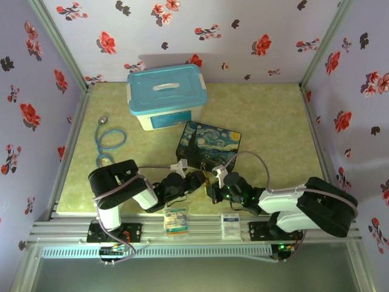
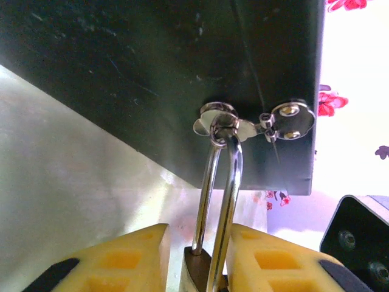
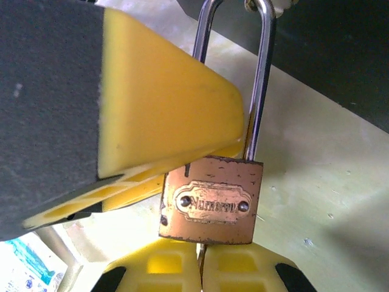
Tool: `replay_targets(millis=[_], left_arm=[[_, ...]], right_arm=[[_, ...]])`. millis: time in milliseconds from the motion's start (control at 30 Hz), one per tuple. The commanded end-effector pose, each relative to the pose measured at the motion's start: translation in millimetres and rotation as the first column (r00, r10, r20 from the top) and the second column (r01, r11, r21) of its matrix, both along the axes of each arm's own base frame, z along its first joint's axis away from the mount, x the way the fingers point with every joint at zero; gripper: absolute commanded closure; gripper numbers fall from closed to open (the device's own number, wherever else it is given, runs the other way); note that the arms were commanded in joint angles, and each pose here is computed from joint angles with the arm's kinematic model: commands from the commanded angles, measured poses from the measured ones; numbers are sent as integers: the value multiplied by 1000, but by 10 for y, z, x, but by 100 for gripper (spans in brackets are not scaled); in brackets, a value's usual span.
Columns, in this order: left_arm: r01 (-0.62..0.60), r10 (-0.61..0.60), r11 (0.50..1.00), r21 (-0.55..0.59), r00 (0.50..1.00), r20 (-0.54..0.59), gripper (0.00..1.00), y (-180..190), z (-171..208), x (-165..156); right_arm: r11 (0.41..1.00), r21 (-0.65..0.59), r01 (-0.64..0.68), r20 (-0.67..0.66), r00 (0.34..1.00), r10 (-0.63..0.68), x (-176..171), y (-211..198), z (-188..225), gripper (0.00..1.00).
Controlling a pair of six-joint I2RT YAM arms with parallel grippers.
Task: Unlock a padlock with a key
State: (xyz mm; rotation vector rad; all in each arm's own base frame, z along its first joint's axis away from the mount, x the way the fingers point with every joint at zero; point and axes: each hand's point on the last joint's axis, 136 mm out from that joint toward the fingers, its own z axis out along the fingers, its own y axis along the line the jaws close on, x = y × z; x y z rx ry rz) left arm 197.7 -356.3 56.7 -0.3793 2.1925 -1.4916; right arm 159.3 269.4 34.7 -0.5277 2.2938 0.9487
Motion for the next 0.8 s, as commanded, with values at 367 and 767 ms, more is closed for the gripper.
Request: replay_targets(millis=[367,767], left_arm=[[0,-21,955,297,997,69,85,147,-72,-203],[-25,-4,927,374,997,78,94,297,-166,-107]], right_arm=[[999,33,-25,-8,1000,25,61,215,59,96],[1000,29,9,14,1000,-9,58,85,94,54]])
